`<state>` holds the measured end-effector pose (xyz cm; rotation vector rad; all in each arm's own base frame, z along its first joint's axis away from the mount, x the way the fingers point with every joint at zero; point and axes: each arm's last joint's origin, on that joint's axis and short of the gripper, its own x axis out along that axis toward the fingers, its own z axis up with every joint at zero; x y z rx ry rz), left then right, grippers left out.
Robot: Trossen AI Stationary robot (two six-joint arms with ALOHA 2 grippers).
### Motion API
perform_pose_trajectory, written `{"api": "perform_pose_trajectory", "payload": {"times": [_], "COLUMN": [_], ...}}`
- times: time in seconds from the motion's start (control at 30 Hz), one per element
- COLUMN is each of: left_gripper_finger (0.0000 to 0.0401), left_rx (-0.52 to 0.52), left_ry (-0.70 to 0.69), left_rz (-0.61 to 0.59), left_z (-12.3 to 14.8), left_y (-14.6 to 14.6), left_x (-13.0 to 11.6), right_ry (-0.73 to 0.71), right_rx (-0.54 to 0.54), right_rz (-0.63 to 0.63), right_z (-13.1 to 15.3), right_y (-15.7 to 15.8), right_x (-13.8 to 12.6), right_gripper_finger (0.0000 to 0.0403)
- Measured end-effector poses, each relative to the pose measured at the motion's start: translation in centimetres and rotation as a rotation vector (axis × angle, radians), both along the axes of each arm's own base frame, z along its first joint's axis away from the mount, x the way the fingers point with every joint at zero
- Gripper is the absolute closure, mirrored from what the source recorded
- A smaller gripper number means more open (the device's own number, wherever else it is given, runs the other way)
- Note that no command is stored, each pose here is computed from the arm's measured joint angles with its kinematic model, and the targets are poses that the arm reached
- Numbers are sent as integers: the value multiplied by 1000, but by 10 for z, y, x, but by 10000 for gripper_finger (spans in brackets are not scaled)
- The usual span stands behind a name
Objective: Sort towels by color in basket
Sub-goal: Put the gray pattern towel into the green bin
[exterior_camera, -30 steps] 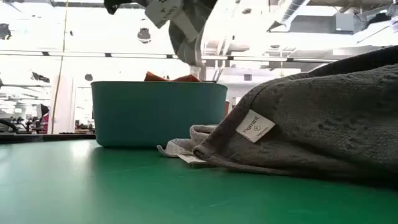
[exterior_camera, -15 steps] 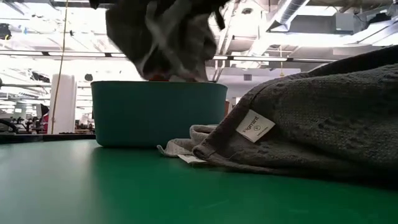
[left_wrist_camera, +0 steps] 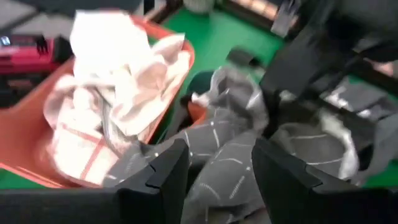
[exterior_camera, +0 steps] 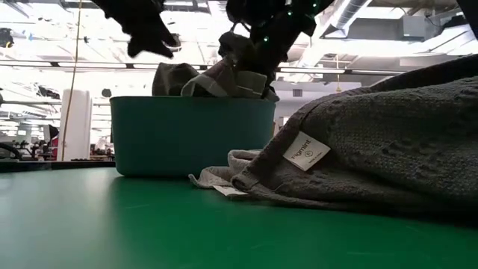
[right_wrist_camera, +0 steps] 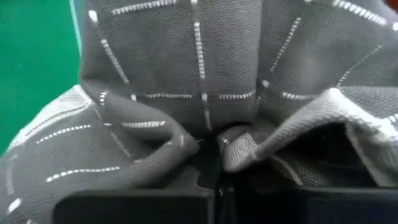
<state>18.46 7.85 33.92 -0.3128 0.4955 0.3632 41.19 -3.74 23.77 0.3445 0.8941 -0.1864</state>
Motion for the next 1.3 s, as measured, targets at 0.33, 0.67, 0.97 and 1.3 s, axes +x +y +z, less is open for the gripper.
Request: {"api": "perform_pose_trajectory", "payload": {"times": [0.33, 0.67, 0.97, 1.3], "left_gripper_finger": [234, 234, 234, 234], "left_rx": [-54, -122, -158, 3], "left_ry": [125, 312, 307, 50], "left_rz": [-117, -284, -258, -211], "left_z": [-50, -98, -102, -34], "left_y": [24, 23, 24, 11], "left_x": [61, 88, 92, 56], "right_ry": [-126, -223, -274, -236], "right_rx": [117, 66, -24, 6], "right_rz": [-21, -57, 75, 45], "right_z": [51, 126, 154, 149], "right_y": [-16, -38, -19, -18], "right_x": [-25, -59, -61, -60], "right_gripper_finger": [322, 210, 190, 206]}}
